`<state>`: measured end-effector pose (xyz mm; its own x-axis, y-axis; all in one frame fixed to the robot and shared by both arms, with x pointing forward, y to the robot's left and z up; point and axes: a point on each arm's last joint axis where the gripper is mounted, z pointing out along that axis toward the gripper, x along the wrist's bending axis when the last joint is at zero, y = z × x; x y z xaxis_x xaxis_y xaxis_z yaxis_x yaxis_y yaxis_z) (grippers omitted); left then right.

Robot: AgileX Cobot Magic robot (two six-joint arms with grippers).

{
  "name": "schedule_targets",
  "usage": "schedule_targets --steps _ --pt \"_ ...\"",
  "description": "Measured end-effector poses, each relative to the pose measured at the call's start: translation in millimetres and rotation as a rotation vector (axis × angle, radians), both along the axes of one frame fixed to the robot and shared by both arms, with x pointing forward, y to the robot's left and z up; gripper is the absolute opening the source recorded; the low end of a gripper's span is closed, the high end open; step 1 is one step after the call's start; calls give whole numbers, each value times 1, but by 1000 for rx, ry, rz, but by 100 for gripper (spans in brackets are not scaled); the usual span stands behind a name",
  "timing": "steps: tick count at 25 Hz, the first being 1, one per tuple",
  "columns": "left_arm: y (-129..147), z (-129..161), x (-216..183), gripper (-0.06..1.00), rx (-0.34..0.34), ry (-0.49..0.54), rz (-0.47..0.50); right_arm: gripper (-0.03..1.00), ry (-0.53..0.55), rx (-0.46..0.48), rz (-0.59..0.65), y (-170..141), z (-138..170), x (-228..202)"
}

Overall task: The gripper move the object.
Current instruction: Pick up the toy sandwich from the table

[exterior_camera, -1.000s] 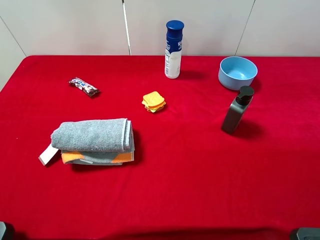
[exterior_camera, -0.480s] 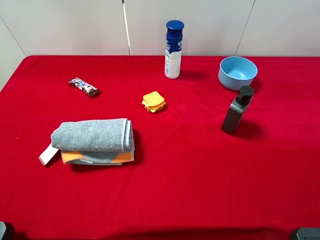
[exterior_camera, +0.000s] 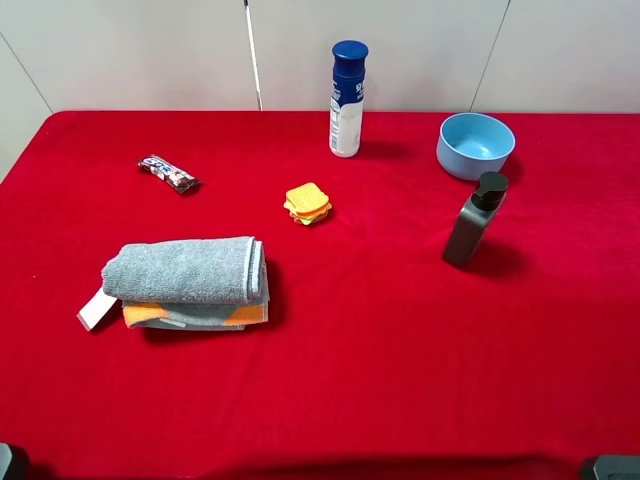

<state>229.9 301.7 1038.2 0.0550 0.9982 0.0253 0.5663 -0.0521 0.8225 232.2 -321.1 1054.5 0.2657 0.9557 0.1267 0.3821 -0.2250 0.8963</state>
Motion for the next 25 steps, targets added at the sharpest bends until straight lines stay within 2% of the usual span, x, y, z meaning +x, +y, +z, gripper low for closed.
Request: schedule_targets --steps 12,19,25 --pt "0 0 0 90 0 0 0 69 1 3 19 2 0 0" --pt "0 0 0 90 0 0 0 69 24 -68 84 5 2 6" --pt "0 0 0 90 0 0 0 69 75 -163 160 9 13 37"
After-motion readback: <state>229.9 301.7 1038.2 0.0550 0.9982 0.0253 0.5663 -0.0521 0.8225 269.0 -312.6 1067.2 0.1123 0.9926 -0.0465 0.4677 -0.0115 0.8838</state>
